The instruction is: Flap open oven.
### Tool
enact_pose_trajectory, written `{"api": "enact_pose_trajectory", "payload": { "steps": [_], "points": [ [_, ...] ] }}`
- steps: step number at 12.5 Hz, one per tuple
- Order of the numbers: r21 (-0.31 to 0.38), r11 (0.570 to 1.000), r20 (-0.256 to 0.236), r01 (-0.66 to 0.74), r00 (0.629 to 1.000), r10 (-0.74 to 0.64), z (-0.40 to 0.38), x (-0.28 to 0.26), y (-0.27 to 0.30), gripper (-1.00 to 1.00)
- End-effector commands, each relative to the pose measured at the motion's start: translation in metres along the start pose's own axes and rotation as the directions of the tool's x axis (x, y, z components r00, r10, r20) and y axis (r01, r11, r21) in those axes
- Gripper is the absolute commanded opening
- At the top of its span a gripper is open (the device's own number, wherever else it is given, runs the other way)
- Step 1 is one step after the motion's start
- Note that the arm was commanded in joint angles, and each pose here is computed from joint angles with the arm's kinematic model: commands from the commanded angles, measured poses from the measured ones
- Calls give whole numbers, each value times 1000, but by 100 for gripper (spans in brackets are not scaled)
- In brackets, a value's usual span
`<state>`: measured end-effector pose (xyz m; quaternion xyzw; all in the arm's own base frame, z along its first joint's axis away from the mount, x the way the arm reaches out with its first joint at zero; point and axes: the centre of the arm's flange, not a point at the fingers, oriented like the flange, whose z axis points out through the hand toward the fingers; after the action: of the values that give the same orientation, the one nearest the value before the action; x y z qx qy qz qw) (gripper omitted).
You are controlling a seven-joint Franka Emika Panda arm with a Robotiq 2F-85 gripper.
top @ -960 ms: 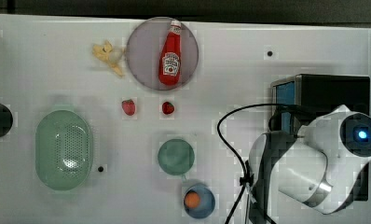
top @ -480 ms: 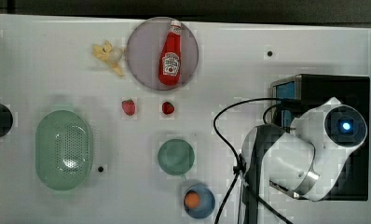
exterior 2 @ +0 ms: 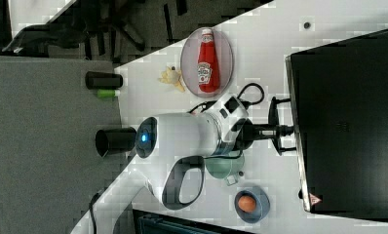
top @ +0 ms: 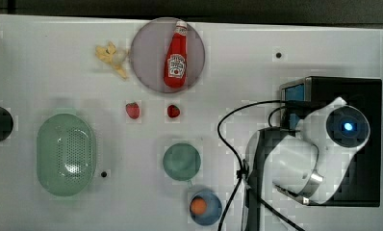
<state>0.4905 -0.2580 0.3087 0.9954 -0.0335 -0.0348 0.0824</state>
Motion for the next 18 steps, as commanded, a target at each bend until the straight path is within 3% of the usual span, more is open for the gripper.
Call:
{"api": "enact_pose_trajectory", "payload": {
  "steps": [1,7,11,18],
  "points": [
    [-43,996,28,76,997,-75,5,15,-70,-65],
    [-242,970,50,37,998,-26,27,18,-144,-65],
    [-322,945,62,52,998,-34,59,20,-190,-65],
    [-523,852,9,13,1000,-9,123,15,-255,-65]
  ]
}}
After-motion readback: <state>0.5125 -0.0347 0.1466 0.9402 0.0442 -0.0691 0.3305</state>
